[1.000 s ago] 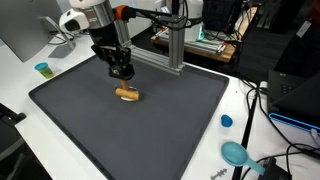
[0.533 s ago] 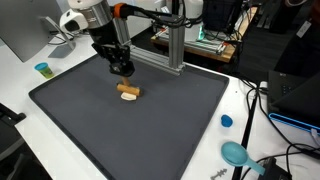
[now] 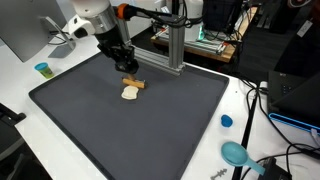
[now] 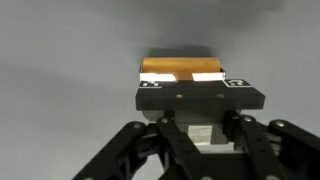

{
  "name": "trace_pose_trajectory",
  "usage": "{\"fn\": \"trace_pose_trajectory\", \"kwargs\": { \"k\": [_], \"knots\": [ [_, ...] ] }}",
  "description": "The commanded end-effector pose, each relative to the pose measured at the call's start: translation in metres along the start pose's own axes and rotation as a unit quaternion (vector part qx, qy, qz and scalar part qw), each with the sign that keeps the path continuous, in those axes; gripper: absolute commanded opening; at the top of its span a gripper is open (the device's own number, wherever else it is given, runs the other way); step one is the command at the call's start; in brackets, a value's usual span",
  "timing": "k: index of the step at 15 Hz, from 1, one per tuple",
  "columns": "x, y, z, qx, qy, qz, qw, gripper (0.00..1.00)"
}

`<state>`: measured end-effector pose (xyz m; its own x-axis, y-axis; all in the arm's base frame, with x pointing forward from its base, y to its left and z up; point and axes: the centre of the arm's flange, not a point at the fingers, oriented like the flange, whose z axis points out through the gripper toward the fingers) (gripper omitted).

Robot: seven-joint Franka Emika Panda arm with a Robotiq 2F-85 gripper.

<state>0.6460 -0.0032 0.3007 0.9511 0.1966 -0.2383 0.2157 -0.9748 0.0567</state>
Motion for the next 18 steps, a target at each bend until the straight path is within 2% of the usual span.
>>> {"fn": "trace_pose_trajectory", "kwargs": {
  "k": [1, 4, 7, 9, 13, 16, 18],
  "knots": [
    [-0.004, 0.006, 0.053, -0.018, -0.057, 0.000, 0.9982, 0.22],
    [-0.018, 0.012, 0.040, -0.004, -0.053, 0.019, 0.9984, 0.22],
    [-0.056, 0.021, -0.003, 0.018, 0.003, 0.061, 0.9980, 0.22],
    [-0.089, 0.018, -0.033, 0.032, 0.043, 0.097, 0.9939, 0.22],
    [-0.133, 0.006, -0.081, 0.041, 0.091, 0.188, 0.9770, 0.22],
    [-0.173, -0.015, -0.122, 0.033, 0.125, 0.253, 0.9587, 0.22],
    [-0.204, -0.030, -0.144, 0.012, 0.155, 0.288, 0.9450, 0.22]
  ]
}}
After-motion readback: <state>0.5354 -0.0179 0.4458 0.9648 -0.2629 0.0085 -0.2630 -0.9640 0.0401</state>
